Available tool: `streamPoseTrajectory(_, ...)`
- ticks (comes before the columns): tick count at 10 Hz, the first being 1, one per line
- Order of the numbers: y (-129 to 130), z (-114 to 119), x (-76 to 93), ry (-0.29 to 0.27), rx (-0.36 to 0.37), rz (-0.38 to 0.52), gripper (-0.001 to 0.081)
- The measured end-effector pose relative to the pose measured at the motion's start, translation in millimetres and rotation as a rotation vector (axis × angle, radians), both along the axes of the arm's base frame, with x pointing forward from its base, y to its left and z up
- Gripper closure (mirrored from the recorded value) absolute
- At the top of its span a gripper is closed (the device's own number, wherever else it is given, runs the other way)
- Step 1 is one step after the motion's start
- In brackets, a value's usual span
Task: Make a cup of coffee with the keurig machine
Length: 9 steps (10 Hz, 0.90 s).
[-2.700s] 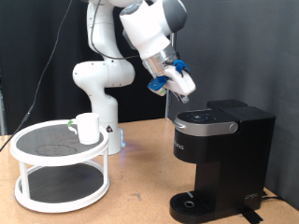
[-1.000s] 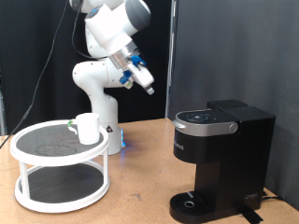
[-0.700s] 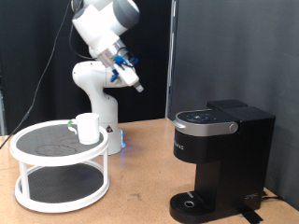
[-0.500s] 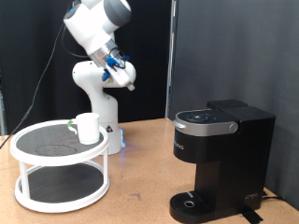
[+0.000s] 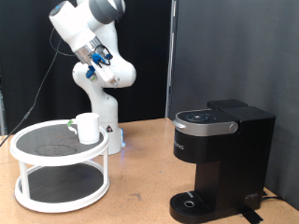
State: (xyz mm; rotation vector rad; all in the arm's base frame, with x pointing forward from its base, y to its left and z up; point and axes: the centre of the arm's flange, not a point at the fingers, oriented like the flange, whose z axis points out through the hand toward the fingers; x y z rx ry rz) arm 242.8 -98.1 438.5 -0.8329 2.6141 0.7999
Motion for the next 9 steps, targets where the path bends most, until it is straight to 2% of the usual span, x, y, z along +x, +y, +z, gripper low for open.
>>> streamPoseTrajectory(2, -11.9, 1.8, -7.7, 0.006, 0.008, -0.029, 0.0806)
streamPoseTrajectory(5, -55.4, 2.7, -25.9, -0.045, 0.002, -0.165, 0.0806)
streamPoseTrajectory(9, -108.5, -5.0, -41.9, -0.102, 0.007, -0.24, 0.0806)
